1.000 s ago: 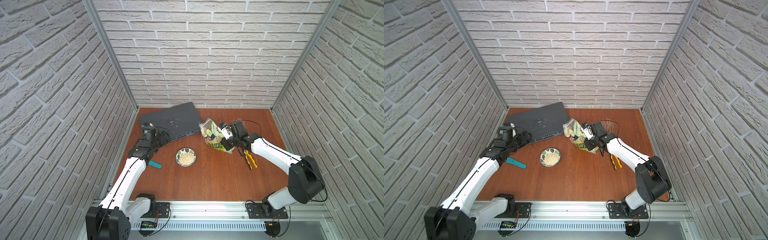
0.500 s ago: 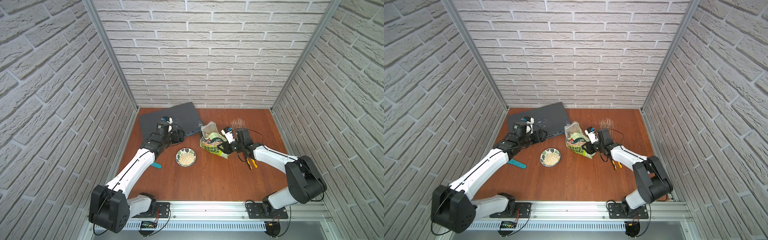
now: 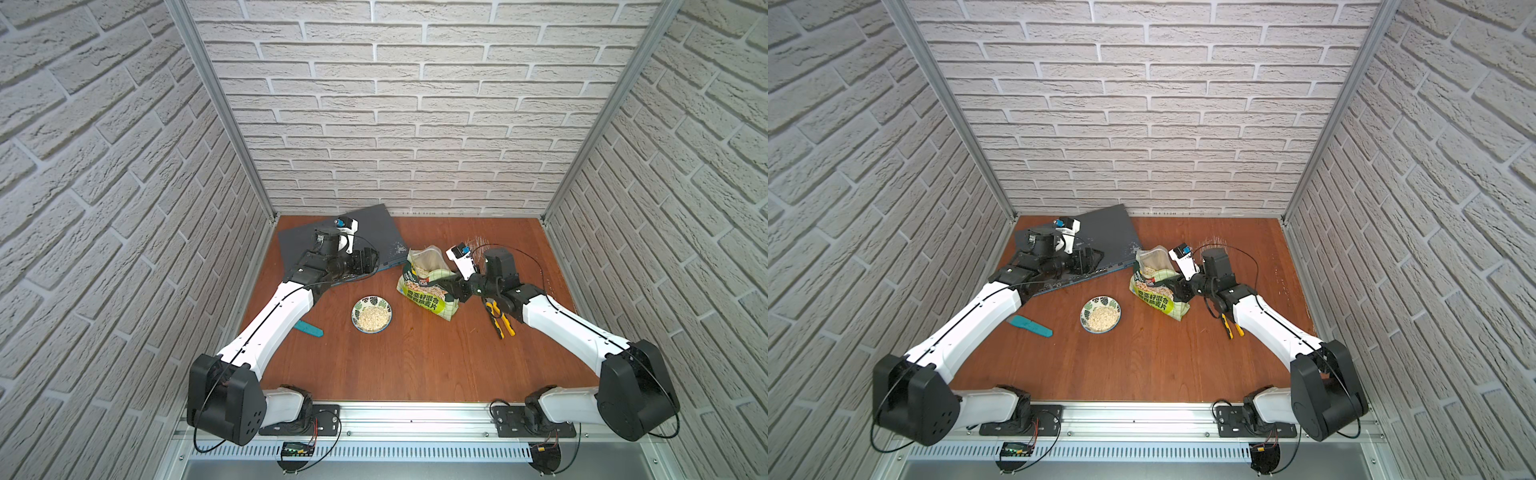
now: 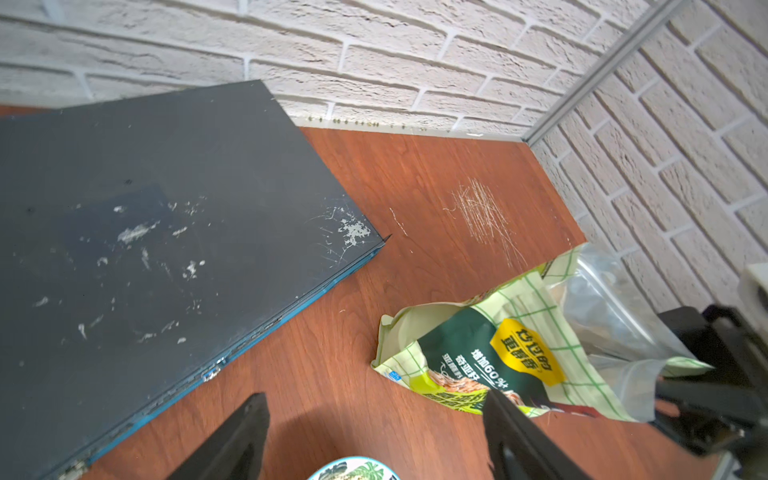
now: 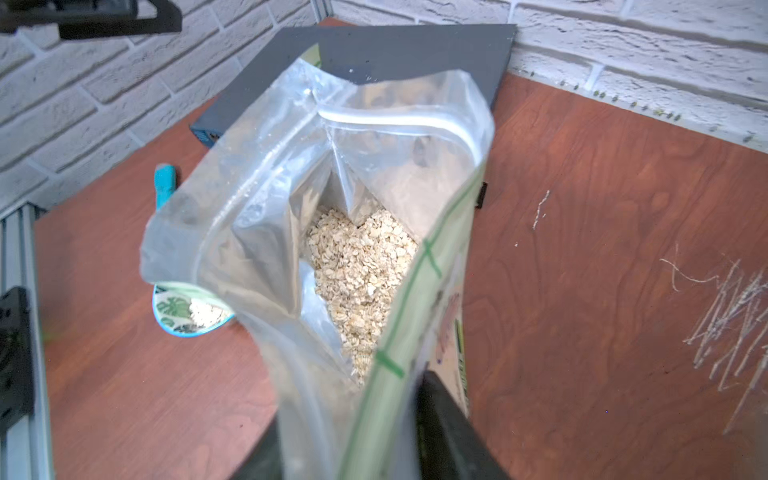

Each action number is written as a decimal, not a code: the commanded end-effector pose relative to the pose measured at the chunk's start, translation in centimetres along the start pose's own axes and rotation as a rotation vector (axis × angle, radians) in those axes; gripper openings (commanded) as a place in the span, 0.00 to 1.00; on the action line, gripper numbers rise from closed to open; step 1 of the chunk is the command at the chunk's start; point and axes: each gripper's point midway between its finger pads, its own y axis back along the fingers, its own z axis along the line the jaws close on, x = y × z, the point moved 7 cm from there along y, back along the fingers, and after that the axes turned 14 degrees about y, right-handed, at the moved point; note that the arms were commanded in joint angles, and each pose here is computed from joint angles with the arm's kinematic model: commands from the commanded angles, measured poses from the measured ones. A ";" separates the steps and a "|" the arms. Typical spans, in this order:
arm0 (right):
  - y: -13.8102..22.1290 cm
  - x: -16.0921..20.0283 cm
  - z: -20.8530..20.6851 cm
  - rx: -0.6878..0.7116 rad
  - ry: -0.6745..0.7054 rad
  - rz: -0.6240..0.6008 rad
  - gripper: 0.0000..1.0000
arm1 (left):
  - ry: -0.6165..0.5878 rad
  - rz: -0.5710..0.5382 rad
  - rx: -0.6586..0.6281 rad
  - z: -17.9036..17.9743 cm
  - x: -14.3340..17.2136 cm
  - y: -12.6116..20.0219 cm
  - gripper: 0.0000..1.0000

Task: Pour the oats into the breakfast bowl
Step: Place the oats bag at the center of the board.

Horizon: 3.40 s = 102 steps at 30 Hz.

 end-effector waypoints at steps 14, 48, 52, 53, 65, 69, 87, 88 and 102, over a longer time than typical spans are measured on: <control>7.2 -5.6 0.4 -0.221 0.156 -0.116 0.03 | -0.582 0.111 0.496 -6.1 2.0 -1.3 0.83; 9.8 -5.5 1.5 -0.097 0.239 0.037 0.03 | -0.831 0.313 0.706 -10.2 6.7 -3.8 0.00; 9.7 -4.1 -0.2 0.031 0.166 0.093 0.03 | -0.837 0.316 0.628 -9.2 7.2 -3.4 0.00; 9.6 -3.7 -0.8 0.083 0.152 0.118 0.03 | -0.837 0.314 0.610 -9.1 7.4 -3.3 0.00; 8.0 0.4 -2.0 0.165 0.157 0.254 0.04 | -0.941 0.194 0.432 -9.5 6.3 -3.9 0.00; 8.2 -0.6 -0.1 0.026 0.213 0.176 0.09 | -0.989 0.195 0.455 -10.6 5.9 -5.5 0.00; 5.0 -4.1 2.5 -0.213 0.436 0.433 0.56 | -1.076 0.132 0.575 -12.4 6.7 -4.9 0.00; 4.7 -4.1 2.4 -0.217 0.437 0.449 0.56 | -1.078 0.123 0.576 -12.4 6.7 -4.8 0.00; 4.2 -3.6 1.6 -0.212 0.463 0.473 0.39 | -1.078 0.095 0.583 -11.9 7.3 -4.2 0.00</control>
